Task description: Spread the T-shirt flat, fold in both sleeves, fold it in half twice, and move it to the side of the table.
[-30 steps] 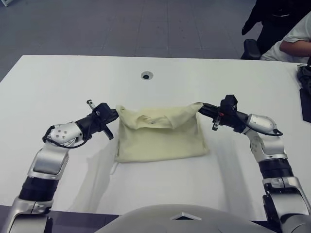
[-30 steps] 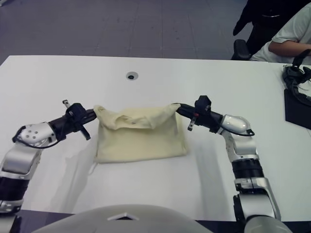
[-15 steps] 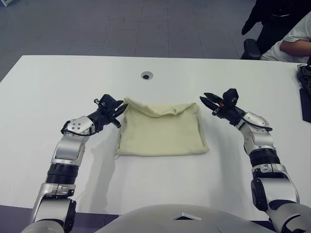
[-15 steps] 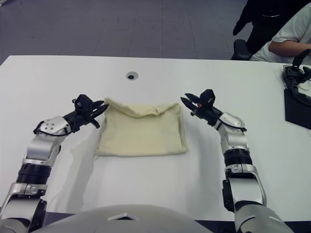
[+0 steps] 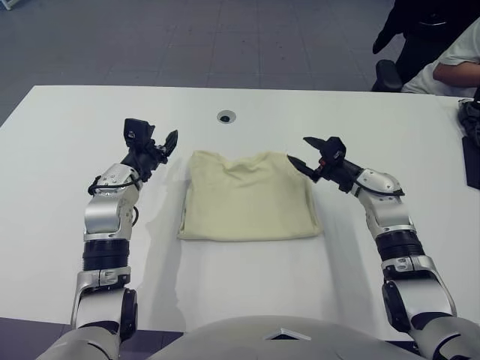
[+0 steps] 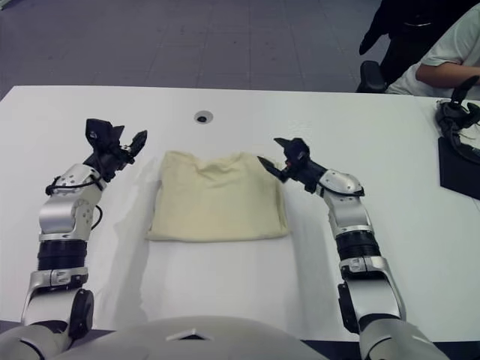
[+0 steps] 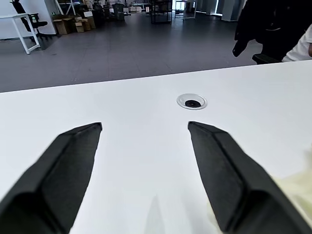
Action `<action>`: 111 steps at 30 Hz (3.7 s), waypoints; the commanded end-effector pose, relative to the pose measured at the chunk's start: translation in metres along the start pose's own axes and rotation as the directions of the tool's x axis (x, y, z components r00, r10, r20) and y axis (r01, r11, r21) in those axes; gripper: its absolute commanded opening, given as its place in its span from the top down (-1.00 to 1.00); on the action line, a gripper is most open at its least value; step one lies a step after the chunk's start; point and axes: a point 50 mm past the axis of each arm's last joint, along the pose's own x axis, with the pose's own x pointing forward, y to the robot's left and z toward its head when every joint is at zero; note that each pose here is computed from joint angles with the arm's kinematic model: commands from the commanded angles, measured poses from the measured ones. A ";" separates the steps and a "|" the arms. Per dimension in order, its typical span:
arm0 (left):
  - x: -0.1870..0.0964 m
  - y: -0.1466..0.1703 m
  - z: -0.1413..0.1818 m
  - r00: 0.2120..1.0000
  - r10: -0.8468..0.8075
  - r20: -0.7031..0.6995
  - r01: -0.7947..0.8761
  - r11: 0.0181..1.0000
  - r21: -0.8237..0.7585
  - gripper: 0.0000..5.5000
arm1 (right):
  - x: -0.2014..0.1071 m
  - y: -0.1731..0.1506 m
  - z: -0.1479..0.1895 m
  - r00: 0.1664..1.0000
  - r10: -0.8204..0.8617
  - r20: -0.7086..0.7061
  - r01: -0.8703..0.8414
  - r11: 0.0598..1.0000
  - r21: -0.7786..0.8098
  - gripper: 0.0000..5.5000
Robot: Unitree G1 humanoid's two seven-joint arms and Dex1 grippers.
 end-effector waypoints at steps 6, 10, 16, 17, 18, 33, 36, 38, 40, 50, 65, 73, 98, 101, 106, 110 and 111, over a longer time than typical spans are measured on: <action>-0.018 -0.017 0.028 0.990 -0.079 0.119 0.048 0.969 0.241 -0.74 | -0.007 -0.023 -0.031 0.912 -0.004 -0.410 -0.193 0.879 -0.437 -0.78; -0.029 -0.017 0.033 0.987 -0.086 0.134 0.043 0.955 0.293 -0.96 | -0.056 -0.041 -0.038 0.856 -0.006 -0.516 -0.270 0.847 -0.457 -0.96; -0.040 -0.026 0.030 0.984 -0.116 0.135 0.068 0.947 0.315 -0.96 | -0.117 -0.029 -0.025 0.788 0.151 -0.596 -0.436 0.821 -0.368 -0.96; -0.040 -0.028 0.031 0.982 -0.129 0.140 0.079 0.945 0.318 -0.96 | -0.117 -0.021 -0.018 0.800 0.194 -0.568 -0.447 0.824 -0.348 -0.96; -0.040 -0.032 0.033 0.979 -0.144 0.144 0.091 0.942 0.324 -0.96 | -0.116 -0.010 -0.013 0.804 0.243 -0.542 -0.468 0.821 -0.327 -0.96; -0.045 -0.046 0.031 0.962 -0.238 0.135 0.179 0.920 0.348 -0.96 | -0.081 0.094 -0.015 0.771 0.566 -0.291 -0.623 0.765 -0.161 -0.96; -0.042 -0.044 0.028 0.964 -0.232 0.127 0.176 0.921 0.348 -0.96 | -0.068 0.095 -0.008 0.816 0.537 -0.212 -0.574 0.797 -0.189 -0.96; -0.042 -0.040 0.026 0.968 -0.221 0.120 0.167 0.922 0.348 -0.96 | -0.062 0.088 -0.001 0.852 0.500 -0.159 -0.524 0.826 -0.208 -0.96; -0.042 -0.038 0.024 0.970 -0.213 0.115 0.161 0.924 0.348 -0.96 | -0.058 0.082 0.007 0.877 0.469 -0.106 -0.481 0.850 -0.217 -0.96; -0.070 -0.052 0.021 0.915 -0.366 0.168 0.226 0.812 0.539 -0.96 | -0.063 0.059 0.049 0.927 0.249 0.280 -0.213 0.965 -0.152 -0.96; -0.196 -0.056 -0.041 0.610 -0.573 -0.547 0.747 0.188 0.637 -0.96 | -0.120 0.095 0.031 0.823 0.562 -0.079 -0.511 0.673 -0.534 -0.96; -0.192 -0.078 -0.045 0.543 -0.630 -0.555 0.764 0.097 0.637 -0.96 | -0.123 0.100 0.007 0.782 0.579 -0.232 -0.591 0.567 -0.575 -0.96; -0.176 -0.082 -0.073 0.523 -0.613 -0.593 0.729 -0.040 0.684 0.60 | -0.123 0.124 -0.008 0.727 0.647 -0.233 -0.639 0.512 -0.573 0.56; -0.174 -0.082 -0.074 0.527 -0.614 -0.588 0.724 -0.039 0.689 0.81 | -0.123 0.128 -0.008 0.723 0.656 -0.217 -0.643 0.526 -0.557 0.76; -0.176 -0.083 -0.075 0.520 -0.622 -0.585 0.731 -0.030 0.681 0.98 | -0.123 0.123 -0.011 0.735 0.640 -0.225 -0.645 0.556 -0.524 1.00; -0.180 -0.082 -0.073 0.508 -0.628 -0.589 0.745 -0.023 0.667 0.98 | -0.122 0.122 -0.009 0.742 0.637 -0.209 -0.644 0.590 -0.487 1.00; -0.181 -0.082 -0.072 0.505 -0.630 -0.590 0.748 -0.022 0.663 0.98 | -0.121 0.122 -0.009 0.743 0.637 -0.206 -0.643 0.595 -0.482 1.00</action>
